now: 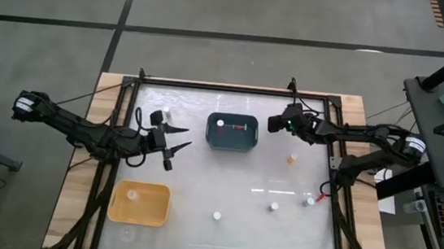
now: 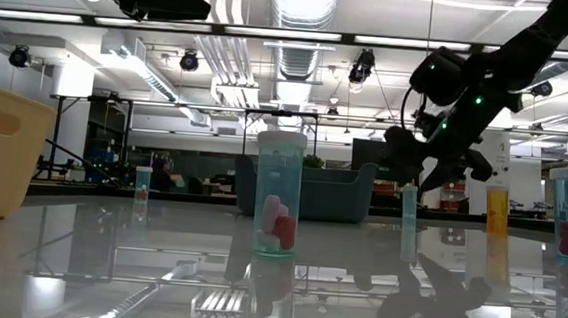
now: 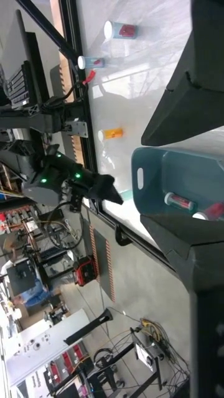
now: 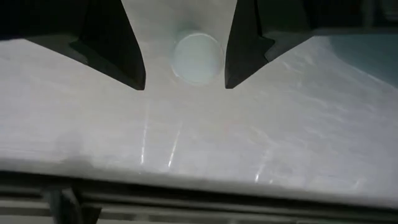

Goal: Pick and place medicine bottles into bin by pill shape (circle, oval)
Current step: Put the green tablet bottle into the yellow bin

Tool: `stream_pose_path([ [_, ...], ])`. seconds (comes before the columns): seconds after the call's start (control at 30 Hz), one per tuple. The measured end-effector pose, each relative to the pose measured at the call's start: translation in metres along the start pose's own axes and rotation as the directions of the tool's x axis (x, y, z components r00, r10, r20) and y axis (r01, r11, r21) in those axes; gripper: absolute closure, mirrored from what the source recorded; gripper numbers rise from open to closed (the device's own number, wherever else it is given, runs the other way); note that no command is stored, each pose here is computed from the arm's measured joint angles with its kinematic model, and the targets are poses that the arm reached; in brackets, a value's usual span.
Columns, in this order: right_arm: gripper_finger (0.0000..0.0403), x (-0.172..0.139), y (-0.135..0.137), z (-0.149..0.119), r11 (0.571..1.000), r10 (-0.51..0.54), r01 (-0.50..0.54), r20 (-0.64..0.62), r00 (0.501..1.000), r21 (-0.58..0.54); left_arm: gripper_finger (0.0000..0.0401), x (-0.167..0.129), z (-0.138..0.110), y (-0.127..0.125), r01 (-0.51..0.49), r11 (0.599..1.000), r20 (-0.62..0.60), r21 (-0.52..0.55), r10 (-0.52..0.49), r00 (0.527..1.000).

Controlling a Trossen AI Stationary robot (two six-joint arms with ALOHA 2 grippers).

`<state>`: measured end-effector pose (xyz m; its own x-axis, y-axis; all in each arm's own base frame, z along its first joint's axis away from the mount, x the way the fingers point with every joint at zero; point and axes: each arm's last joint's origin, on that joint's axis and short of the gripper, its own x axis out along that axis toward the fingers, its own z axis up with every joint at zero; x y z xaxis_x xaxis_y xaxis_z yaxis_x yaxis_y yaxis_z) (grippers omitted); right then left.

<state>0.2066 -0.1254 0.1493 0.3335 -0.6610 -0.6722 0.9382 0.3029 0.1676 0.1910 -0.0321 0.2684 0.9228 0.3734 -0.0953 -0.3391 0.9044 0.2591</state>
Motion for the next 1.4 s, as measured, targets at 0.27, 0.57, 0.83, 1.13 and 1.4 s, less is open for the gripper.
stream_pose_path([
  [0.27, 0.0191, 0.017, 0.004, -0.009, 1.000, 0.001, -0.002, -0.029, 1.000, -0.023, 0.0228, 0.000, 0.000, 0.000, 0.000, 1.000, -0.001, 0.001, 0.000, 1.000],
  [0.57, 0.0223, 0.020, 0.006, -0.009, 0.999, 0.002, -0.003, -0.035, 0.999, -0.034, 0.0228, 0.000, 0.000, 0.000, 0.001, 1.000, -0.001, 0.007, -0.001, 1.000],
  [0.83, 0.0287, 0.014, 0.008, -0.008, 0.999, 0.027, -0.028, -0.028, 0.999, -0.037, 0.0228, 0.000, 0.000, 0.000, 0.000, 1.000, 0.000, 0.007, 0.000, 1.000],
  [1.13, 0.0296, -0.003, 0.007, 0.000, 0.997, 0.051, -0.051, -0.009, 0.999, -0.060, 0.0228, 0.000, 0.001, 0.000, -0.001, 1.000, 0.008, -0.001, 0.002, 1.000],
  [1.4, 0.0299, -0.053, 0.014, 0.014, 0.964, 0.253, -0.248, 0.044, 0.966, -0.094, 0.0228, 0.000, 0.005, 0.001, -0.007, 0.999, 0.044, -0.036, 0.009, 0.999],
])
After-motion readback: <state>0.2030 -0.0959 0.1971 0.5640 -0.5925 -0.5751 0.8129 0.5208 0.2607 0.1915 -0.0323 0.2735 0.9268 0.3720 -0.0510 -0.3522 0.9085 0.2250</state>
